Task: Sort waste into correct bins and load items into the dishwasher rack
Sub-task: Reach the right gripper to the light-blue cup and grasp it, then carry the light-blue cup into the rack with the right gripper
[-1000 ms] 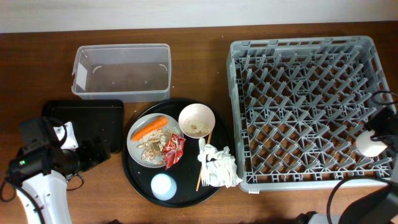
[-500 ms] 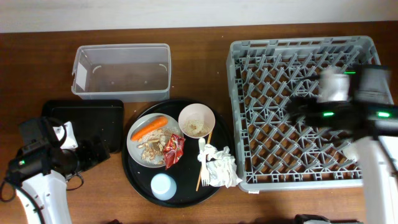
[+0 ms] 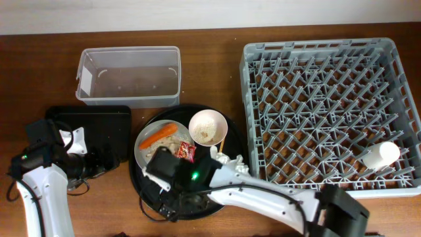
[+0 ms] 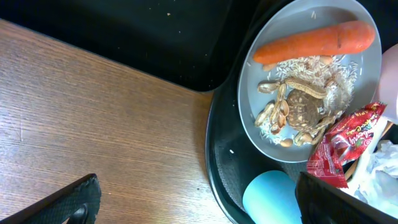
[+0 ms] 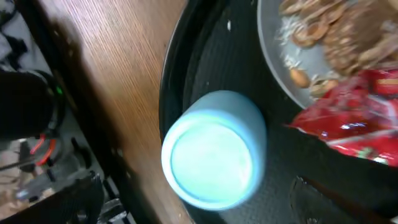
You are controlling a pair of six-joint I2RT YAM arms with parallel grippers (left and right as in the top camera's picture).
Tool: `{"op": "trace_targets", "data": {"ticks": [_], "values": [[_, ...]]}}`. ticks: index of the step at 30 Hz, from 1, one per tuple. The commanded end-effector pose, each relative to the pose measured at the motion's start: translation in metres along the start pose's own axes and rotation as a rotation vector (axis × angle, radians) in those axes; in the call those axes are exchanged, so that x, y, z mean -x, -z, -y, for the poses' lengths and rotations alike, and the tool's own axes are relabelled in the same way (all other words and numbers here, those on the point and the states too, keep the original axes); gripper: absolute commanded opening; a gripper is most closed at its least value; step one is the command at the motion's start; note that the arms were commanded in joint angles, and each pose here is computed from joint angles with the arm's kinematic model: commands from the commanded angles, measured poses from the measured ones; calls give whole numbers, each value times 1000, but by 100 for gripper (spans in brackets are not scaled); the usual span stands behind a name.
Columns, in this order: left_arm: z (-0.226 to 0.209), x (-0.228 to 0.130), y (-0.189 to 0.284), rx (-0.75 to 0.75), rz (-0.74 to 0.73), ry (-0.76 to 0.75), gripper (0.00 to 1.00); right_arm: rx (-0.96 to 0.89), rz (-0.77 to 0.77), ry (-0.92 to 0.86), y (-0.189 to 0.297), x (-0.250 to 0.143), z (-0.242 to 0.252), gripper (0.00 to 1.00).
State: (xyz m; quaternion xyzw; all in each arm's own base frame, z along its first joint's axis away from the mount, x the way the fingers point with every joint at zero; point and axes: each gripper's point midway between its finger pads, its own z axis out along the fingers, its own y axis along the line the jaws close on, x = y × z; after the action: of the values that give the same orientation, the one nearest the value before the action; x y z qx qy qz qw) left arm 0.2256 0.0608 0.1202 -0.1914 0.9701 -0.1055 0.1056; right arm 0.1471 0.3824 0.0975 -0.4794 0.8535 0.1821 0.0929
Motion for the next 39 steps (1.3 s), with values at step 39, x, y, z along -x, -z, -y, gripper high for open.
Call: {"op": "trace_targets", "data": {"ticks": [39], "values": [[3,0,3,-16,-1,-18,99,-884,315,-1771,338,-412,430,66]]}}
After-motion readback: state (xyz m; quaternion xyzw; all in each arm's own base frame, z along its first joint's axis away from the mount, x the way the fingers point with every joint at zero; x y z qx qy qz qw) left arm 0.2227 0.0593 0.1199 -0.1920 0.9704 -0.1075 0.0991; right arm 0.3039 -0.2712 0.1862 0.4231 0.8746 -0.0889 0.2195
